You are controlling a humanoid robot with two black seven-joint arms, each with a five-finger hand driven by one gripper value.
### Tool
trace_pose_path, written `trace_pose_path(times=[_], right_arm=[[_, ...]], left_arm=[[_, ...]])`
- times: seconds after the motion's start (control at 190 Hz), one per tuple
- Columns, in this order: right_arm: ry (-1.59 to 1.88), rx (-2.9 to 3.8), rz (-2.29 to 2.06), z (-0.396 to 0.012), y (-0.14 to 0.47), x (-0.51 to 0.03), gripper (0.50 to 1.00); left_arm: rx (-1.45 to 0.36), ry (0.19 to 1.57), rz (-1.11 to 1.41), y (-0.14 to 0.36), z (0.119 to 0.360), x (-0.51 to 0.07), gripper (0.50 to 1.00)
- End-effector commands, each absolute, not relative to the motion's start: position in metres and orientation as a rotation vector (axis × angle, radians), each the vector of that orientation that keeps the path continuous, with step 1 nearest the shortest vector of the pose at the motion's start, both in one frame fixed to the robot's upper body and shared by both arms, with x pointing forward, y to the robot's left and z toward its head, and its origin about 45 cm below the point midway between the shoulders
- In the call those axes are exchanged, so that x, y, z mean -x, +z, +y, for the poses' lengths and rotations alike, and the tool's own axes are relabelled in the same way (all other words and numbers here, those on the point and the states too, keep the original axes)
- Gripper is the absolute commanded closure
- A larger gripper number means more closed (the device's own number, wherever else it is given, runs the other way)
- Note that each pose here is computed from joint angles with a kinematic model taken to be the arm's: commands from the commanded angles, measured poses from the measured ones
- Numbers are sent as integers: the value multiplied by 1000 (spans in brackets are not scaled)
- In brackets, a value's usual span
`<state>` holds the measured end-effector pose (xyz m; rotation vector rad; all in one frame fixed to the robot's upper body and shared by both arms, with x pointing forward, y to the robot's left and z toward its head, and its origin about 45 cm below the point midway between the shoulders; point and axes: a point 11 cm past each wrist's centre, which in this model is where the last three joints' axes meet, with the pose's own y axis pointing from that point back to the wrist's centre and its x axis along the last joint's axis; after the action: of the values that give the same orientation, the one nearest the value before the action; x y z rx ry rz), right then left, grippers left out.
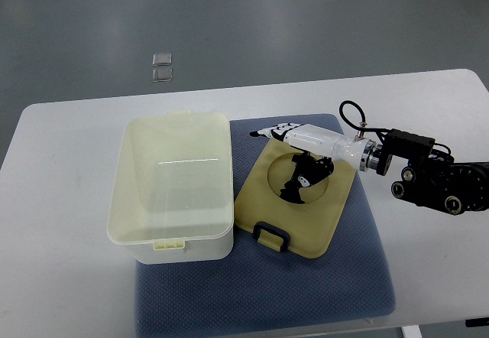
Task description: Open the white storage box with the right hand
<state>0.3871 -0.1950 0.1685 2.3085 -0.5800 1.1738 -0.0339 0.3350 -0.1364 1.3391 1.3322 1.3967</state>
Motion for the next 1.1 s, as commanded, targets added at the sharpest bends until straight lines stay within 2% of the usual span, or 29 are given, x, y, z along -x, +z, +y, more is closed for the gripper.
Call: trace_pose_path(times=[0.0, 0.179, 0.279, 0.49, 0.548, 0.601, 0.606, 0.722, 0.853, 0.953, 1.096], right_arm=[[1176, -2245, -592, -227, 177, -391, 570], [1156, -2204, -585, -265, 215, -399, 570], [1179, -2152, -632, -288, 256, -416, 570], [1192, -2355, -1121, -285, 371, -456, 570], [1016, -2426, -1307, -284, 380, -466, 572], [1015, -2426, -1307, -284, 380, -466, 572], [737, -2503, -1509, -275, 371, -476, 572], [-53, -2661, -1897, -269, 348, -487, 570], [-800, -2718, -2095, -264, 308, -482, 570], [-1140, -2701, -2156, -259, 274, -475, 570], [-1336, -2690, -2331, -260, 246, -470, 570]], left_arm=[[-1339, 1397, 1332, -136, 335, 34, 500], [-1339, 1397, 1332, -136, 335, 34, 500], [-1339, 1397, 1332, -136, 335, 34, 500], [-1337, 1392, 1333, -137, 333, 34, 500], [-1336, 1391, 1334, -137, 333, 34, 500], [-1336, 1390, 1334, -137, 333, 34, 500], [-1336, 1390, 1334, -137, 333, 34, 500], [-1335, 1392, 1335, -137, 333, 34, 500], [-1335, 1392, 1335, -137, 333, 34, 500], [-1336, 1390, 1334, -137, 333, 34, 500], [-1334, 1389, 1335, -137, 333, 34, 500]])
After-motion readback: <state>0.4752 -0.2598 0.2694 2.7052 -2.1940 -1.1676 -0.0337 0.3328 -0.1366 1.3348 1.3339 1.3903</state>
